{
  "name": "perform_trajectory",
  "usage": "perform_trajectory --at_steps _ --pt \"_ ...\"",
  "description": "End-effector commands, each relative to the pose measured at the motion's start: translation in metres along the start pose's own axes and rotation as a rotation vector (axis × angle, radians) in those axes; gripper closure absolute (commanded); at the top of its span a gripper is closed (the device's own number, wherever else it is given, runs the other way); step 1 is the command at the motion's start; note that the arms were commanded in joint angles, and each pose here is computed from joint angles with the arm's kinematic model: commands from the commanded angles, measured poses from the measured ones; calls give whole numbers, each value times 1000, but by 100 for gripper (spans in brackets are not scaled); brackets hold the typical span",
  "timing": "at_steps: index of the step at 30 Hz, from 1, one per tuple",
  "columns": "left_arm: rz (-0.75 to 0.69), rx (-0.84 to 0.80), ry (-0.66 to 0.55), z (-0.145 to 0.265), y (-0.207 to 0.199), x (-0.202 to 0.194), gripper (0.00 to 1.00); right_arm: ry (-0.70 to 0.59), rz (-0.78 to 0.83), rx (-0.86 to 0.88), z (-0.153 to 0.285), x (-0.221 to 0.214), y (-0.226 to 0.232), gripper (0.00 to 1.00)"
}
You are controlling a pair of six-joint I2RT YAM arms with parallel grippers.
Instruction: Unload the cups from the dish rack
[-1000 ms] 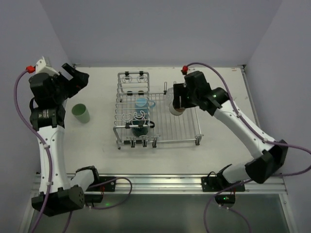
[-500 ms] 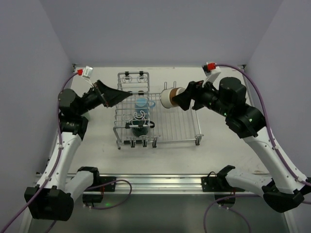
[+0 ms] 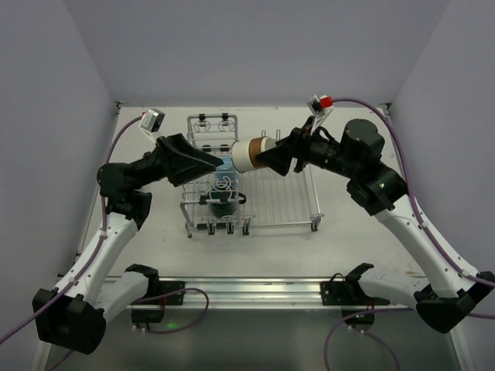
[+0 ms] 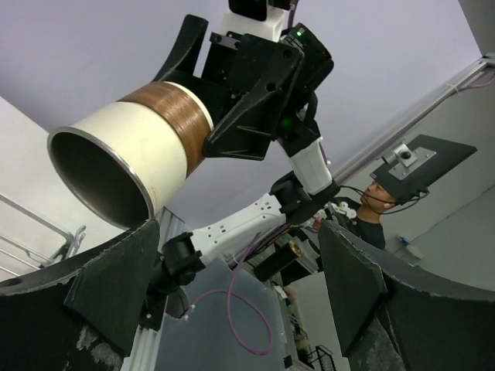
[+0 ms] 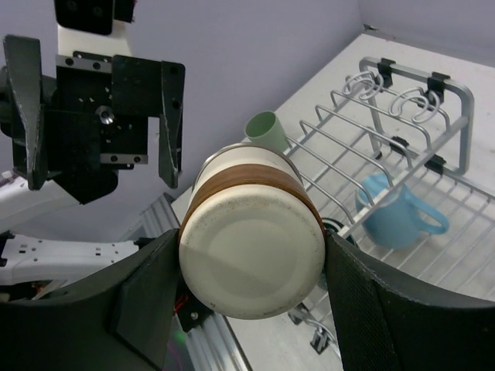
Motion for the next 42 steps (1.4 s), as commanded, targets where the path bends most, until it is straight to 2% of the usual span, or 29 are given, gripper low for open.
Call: perform_trajectory --at_steps 1,17,21,22,24,27,28,30,31,32,34,35,38,40,41,42 --pt "17 -55 20 -4 -8 -6 14 -62 19 119 -5 16 12 100" --pt "49 -65 25 -31 -2 -8 14 -51 4 224 -8 14 19 100" --pt "45 -94 26 -41 -8 -8 21 -39 -2 244 -12 12 18 100" --pt "43 -101 22 -42 -11 -7 28 -36 -3 250 -13 12 19 100" --pt "46 -113 19 -46 -12 -7 33 -32 -6 251 -16 11 17 100" --pt "45 -134 25 -49 -16 -6 52 -25 -10 246 -18 9 14 100" --pt "46 -135 25 -49 -16 -6 71 -23 -8 244 -19 9 14 100" --pt "57 -132 32 -48 -13 -8 88 -20 -10 234 -20 9 13 100" --pt "61 -132 36 -48 -12 -9 100 -19 -11 230 -21 9 12 100" --pt "62 -131 36 -47 -11 -10 100 -19 -7 230 -22 11 12 100" --pt "73 -119 40 -45 -8 -13 100 -15 -12 219 -24 11 10 92" --pt "74 -103 43 -45 -6 -14 100 -11 -11 207 -24 13 10 78" --pt "43 -55 37 -39 -2 -12 100 -14 -12 67 -27 17 0 49" --pt "0 -33 29 -33 -3 -7 100 -9 -9 -26 -29 19 -8 40" --pt "-7 5 18 -25 -2 -2 100 14 -10 -85 -31 20 -13 25" --pt "-32 22 6 -21 -4 4 100 11 -8 -160 -33 21 -21 22"
Point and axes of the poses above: each gripper's point midway between its finger pads, its own z axis back along the fingers, its own y axis along the line the jaws close on, x = y × z, the point moved 9 cm from there along z, back along the fingers, and after that the axes turned 1 degree about z, right-handed, at the moved point
